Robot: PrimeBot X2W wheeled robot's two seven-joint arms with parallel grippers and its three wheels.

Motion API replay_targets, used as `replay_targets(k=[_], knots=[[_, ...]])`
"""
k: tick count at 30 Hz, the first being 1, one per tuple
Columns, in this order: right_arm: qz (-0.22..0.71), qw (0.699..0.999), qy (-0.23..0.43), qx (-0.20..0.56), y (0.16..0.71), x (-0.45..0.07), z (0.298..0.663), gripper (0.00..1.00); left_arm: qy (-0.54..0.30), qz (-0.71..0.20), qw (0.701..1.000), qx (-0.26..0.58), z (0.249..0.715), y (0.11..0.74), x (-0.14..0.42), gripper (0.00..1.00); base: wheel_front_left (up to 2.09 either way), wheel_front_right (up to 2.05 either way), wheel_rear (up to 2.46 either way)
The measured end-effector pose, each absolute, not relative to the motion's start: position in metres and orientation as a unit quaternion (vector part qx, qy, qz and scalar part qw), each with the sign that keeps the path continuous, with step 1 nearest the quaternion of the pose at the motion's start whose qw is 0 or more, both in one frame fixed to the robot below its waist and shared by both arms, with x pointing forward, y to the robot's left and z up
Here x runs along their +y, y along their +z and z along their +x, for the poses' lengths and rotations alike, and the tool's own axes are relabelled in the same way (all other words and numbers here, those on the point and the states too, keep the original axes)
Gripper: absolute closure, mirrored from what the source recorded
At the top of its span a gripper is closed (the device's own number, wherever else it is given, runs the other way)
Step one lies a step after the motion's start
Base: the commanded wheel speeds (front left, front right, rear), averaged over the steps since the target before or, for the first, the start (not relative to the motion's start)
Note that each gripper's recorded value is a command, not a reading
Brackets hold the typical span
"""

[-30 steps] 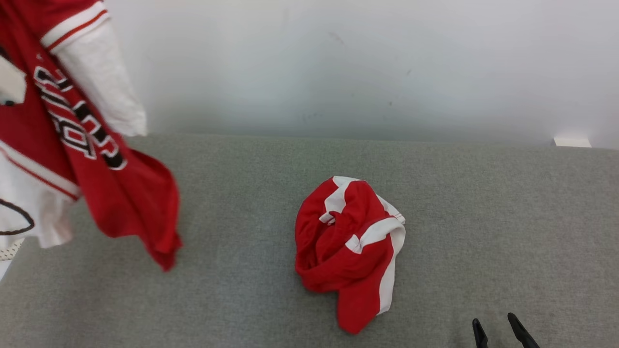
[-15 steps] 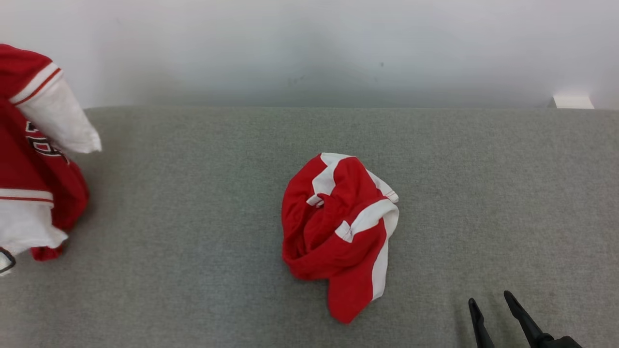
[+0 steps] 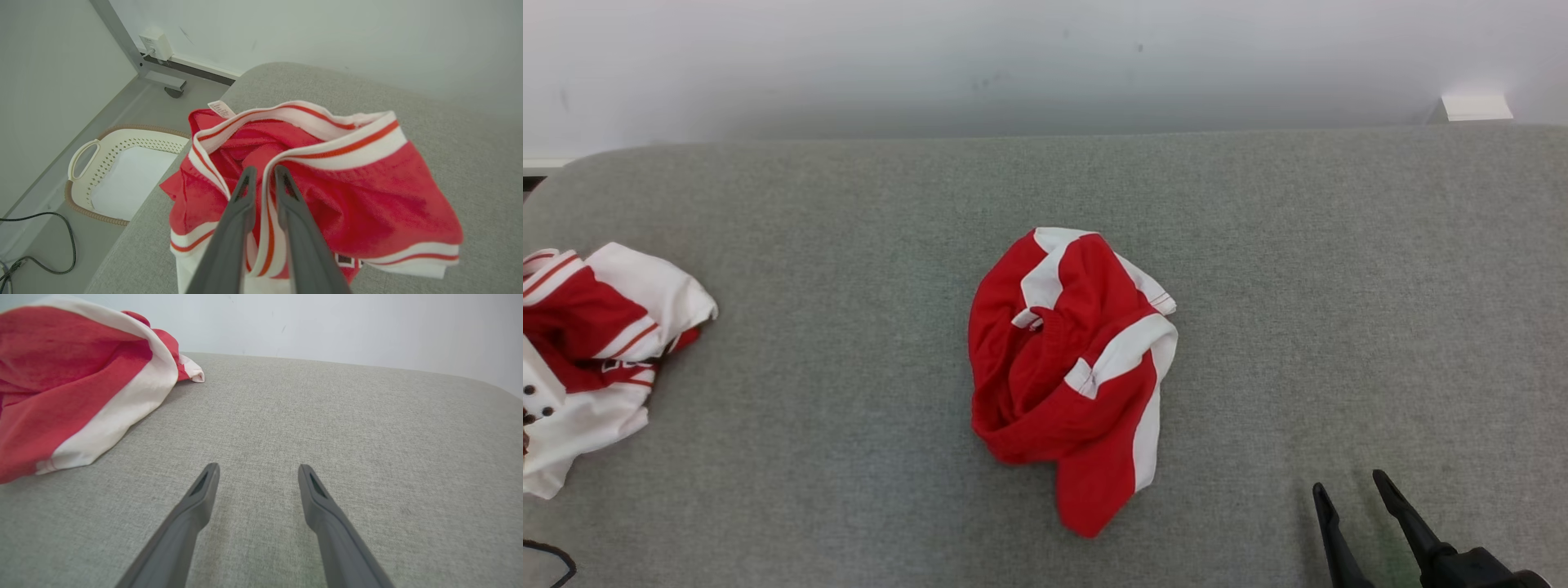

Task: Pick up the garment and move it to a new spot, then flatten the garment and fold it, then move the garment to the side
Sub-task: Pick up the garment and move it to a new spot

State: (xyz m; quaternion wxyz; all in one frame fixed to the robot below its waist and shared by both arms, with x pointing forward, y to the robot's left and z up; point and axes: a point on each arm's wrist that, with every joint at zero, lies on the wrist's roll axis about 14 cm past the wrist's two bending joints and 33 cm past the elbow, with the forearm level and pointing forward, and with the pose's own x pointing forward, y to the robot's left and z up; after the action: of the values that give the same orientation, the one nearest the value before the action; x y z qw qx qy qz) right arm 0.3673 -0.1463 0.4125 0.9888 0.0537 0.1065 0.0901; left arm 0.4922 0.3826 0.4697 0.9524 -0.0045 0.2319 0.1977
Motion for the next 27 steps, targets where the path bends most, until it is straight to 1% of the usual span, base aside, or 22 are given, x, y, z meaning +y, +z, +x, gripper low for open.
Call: replay_targets(k=[2,4,9,13,16,21,24,27], knots=[[0.053,0.989,0.089,0.105,0.414,-0.147,0.367,0.00,0.209,-0.009,0.948,0.241,0.485,0.466,0.387,0.00,0.00,0.00,0.00],[0.053,0.989,0.090,0.102,0.416,-0.147,0.367,0.00,0.214,-0.011,0.949,0.231,0.482,0.470,0.389,0.00,0.00,0.00,0.00],[0.051,0.991,0.091,0.085,0.427,-0.146,0.365,0.00,0.204,-0.024,0.966,0.158,0.487,0.503,0.381,0.00,0.00,0.00,0.00],[0.052,0.992,0.089,0.072,0.436,-0.148,0.358,0.00,0.179,-0.019,0.981,0.073,0.489,0.539,0.367,0.00,0.00,0.00,0.00],[0.052,0.993,0.087,0.058,0.445,-0.149,0.352,0.00,0.149,-0.025,0.988,0.013,0.487,0.564,0.347,0.00,0.00,0.00,0.00],[0.049,0.994,0.086,0.038,0.458,-0.151,0.345,0.00,0.079,-0.033,0.995,-0.045,0.474,0.582,0.300,0.00,0.00,0.00,0.00],[0.047,0.995,0.088,0.019,0.470,-0.152,0.346,0.00,0.042,-0.042,0.997,-0.058,0.460,0.577,0.269,0.00,0.00,0.00,0.00],[0.046,0.995,0.088,0.008,0.476,-0.152,0.345,0.00,0.009,-0.041,0.998,-0.053,0.442,0.559,0.240,0.00,0.00,0.00,0.00]])
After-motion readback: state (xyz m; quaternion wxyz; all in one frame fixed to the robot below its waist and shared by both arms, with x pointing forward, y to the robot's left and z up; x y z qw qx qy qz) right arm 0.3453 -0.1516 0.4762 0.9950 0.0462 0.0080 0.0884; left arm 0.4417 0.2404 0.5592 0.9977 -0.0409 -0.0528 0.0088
